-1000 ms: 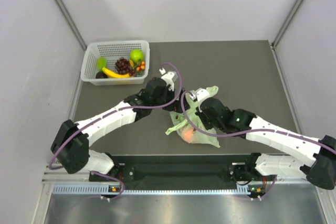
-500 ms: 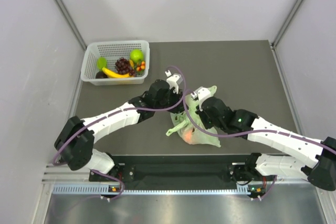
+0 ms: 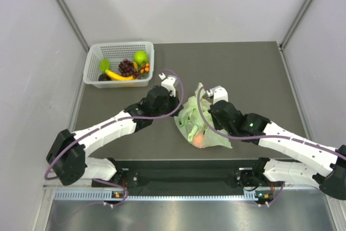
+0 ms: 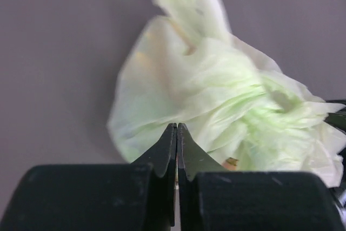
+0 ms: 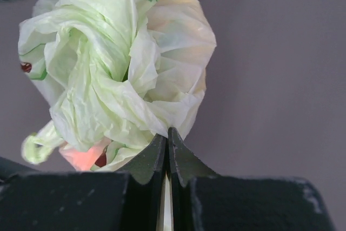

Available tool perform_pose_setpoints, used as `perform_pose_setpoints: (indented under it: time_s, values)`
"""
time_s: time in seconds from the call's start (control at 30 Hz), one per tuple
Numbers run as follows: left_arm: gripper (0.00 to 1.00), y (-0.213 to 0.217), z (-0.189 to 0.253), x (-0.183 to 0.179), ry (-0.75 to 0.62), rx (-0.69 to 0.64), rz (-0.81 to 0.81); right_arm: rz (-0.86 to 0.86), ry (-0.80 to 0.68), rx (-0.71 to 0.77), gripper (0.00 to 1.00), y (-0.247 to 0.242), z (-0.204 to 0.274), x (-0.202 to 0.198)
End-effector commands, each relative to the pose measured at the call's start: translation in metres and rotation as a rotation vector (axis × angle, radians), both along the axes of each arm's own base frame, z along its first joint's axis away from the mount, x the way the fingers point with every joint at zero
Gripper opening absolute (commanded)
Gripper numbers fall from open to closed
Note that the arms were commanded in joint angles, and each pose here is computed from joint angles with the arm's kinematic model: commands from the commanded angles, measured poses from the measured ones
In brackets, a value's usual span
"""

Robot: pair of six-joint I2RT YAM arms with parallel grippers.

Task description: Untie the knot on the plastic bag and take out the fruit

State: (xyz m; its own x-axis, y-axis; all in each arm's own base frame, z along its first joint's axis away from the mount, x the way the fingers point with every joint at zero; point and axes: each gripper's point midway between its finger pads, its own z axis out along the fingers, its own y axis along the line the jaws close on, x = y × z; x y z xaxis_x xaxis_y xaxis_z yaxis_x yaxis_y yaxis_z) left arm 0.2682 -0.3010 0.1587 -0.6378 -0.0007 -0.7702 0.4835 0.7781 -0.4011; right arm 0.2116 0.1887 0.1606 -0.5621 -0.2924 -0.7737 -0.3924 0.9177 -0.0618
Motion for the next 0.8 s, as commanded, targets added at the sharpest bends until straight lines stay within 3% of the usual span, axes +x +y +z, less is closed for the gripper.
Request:
perform_pose_setpoints:
  time_s: [0.0, 0.23, 0.4, 0.47, 0.5, 0.63, 0.77]
  values:
    - [0.00, 0.045, 0.021, 0.022, -0.107, 0.063, 0.199, -0.165, -0.050, 0.018, 0.00, -0.026, 0.012, 0.010]
    - [0.00, 0.105, 0.050, 0.027, -0.188, 0.052, 0.403, -0.342, -0.040, 0.030, 0.02, -0.067, 0.012, 0.019]
    - [0.03, 0.064, 0.067, 0.017, -0.196, -0.078, 0.198, -0.152, -0.051, 0.115, 0.04, -0.036, 0.022, 0.018]
    - [0.19, 0.043, 0.057, 0.015, -0.151, -0.080, 0.104, -0.117, -0.040, 0.114, 0.04, -0.030, 0.021, 0.016]
    - [0.39, 0.025, 0.056, 0.011, -0.123, -0.109, 0.021, -0.101, -0.032, 0.102, 0.04, -0.028, 0.018, 0.016]
    - [0.70, -0.008, 0.056, 0.006, -0.097, -0.156, -0.111, -0.053, -0.007, 0.098, 0.04, -0.019, 0.013, 0.015]
    - [0.82, -0.034, 0.059, 0.001, -0.108, -0.145, -0.188, -0.013, 0.005, 0.101, 0.03, -0.012, 0.011, 0.014]
